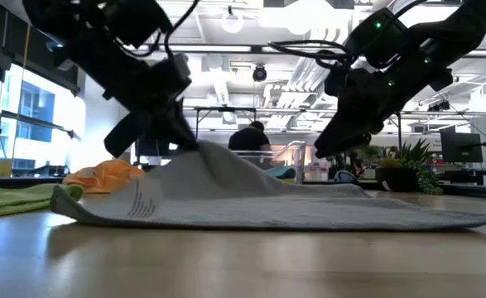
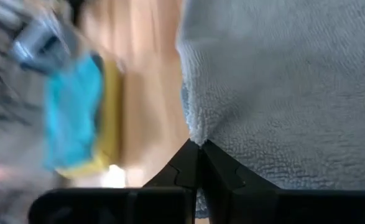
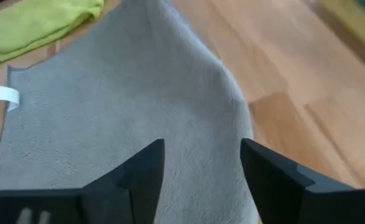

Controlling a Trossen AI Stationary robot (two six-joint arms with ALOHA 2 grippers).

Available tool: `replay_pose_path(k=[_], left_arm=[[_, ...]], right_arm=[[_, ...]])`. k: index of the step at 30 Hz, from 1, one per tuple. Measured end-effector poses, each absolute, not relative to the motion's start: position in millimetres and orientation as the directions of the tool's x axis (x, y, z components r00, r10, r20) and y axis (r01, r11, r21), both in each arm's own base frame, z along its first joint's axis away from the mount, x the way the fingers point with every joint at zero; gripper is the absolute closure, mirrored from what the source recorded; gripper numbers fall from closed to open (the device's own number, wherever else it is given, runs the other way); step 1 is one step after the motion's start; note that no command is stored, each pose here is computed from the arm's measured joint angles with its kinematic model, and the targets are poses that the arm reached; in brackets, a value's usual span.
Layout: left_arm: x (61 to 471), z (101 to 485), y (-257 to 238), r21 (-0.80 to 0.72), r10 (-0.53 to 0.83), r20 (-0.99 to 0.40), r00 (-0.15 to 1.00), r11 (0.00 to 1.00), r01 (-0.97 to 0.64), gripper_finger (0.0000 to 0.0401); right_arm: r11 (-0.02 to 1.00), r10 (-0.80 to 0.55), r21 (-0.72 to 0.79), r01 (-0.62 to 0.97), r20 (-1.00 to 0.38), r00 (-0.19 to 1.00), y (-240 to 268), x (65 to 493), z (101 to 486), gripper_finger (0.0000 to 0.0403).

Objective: Fold microfiber towels
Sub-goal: Fold the gray towel on the table

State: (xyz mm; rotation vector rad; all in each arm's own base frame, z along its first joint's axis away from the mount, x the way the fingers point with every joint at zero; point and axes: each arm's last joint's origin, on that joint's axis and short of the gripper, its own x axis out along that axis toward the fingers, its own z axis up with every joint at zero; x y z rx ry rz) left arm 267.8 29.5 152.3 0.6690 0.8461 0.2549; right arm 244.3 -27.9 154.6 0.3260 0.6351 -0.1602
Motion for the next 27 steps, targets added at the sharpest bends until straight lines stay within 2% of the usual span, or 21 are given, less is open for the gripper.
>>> replay_pose_path(k=[7,15,22,27], left_arm=[[277.6,165.6,10.0,0.815,0.506,-0.457,0.732,0.568,0.115,0.0399],[280.2,170.3,-7.0,0.877,0.476,-0.409,0.779,0.440,0.192,0.0400],[280.2,171.5,-10.4,0.898,0.488,-0.394,0.779,0.385,0.213,0.0401],[280.1,171.2,-10.1,0.900,0.490,-0.396,0.776,0.376,0.222,0.0401]], right_arm=[[0.966,-0.036,0.205,0.160,-0.502,0.864,-38.1,249.5,164.4,0.0153],[0.991,0.086,0.132,-0.029,-0.447,0.890,-51.1,276.1,180.8,0.0151],[0.965,0.262,0.135,-0.225,-0.502,0.824,-72.7,317.0,178.2,0.0151],[0.904,0.425,0.247,-0.347,-0.593,0.684,-87.3,337.3,171.9,0.0151]])
